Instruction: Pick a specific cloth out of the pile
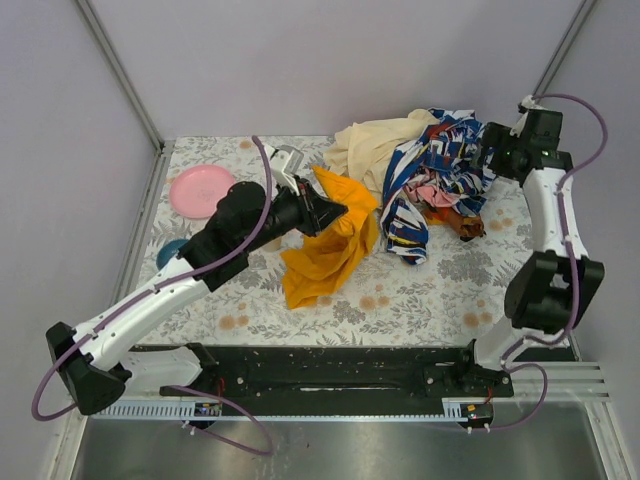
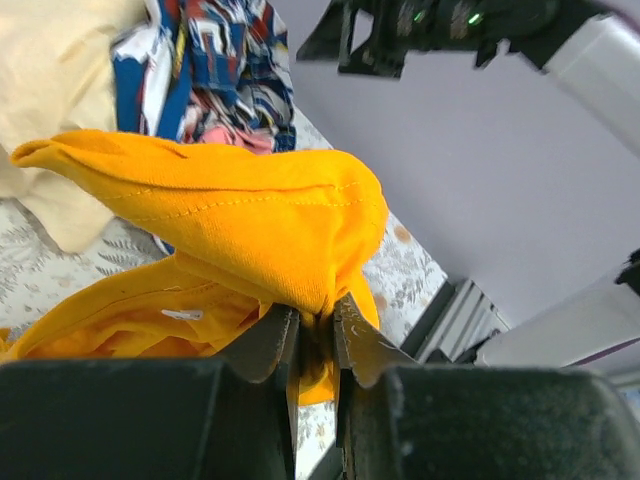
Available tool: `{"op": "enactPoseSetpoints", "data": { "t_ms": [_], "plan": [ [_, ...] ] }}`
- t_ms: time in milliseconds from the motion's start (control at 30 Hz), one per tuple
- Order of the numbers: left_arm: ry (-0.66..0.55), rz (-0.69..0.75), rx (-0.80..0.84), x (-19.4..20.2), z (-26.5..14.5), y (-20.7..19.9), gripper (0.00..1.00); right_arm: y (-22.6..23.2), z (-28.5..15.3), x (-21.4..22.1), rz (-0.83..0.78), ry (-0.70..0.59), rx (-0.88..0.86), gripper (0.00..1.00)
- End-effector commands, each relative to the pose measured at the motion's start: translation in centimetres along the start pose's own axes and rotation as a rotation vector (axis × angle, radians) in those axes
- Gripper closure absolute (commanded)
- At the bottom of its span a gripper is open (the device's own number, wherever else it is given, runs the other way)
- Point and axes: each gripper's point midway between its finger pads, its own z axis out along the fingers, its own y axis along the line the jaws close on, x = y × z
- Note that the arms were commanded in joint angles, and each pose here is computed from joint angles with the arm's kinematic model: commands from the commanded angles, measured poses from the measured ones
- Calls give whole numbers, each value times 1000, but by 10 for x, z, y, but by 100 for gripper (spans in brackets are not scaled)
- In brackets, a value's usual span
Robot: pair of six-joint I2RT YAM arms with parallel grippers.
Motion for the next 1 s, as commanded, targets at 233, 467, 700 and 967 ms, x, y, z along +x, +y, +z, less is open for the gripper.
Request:
{"op": "enactPoseSetpoints", "data": {
  "t_ms": [233, 467, 700, 967],
  "plan": [
    [21, 20, 149, 13, -31, -55, 100, 42, -130, 0, 211, -252, -149, 1],
    [174, -38, -156, 86, -21, 22, 100, 57, -168, 41, 342, -321, -269, 1],
    [380, -67, -369, 188, -12, 92, 86, 56, -163, 93, 301, -269, -300, 1],
    [465, -21, -562, 207, -18, 127, 1, 37, -126, 139, 366, -152, -209, 1]
  ]
}}
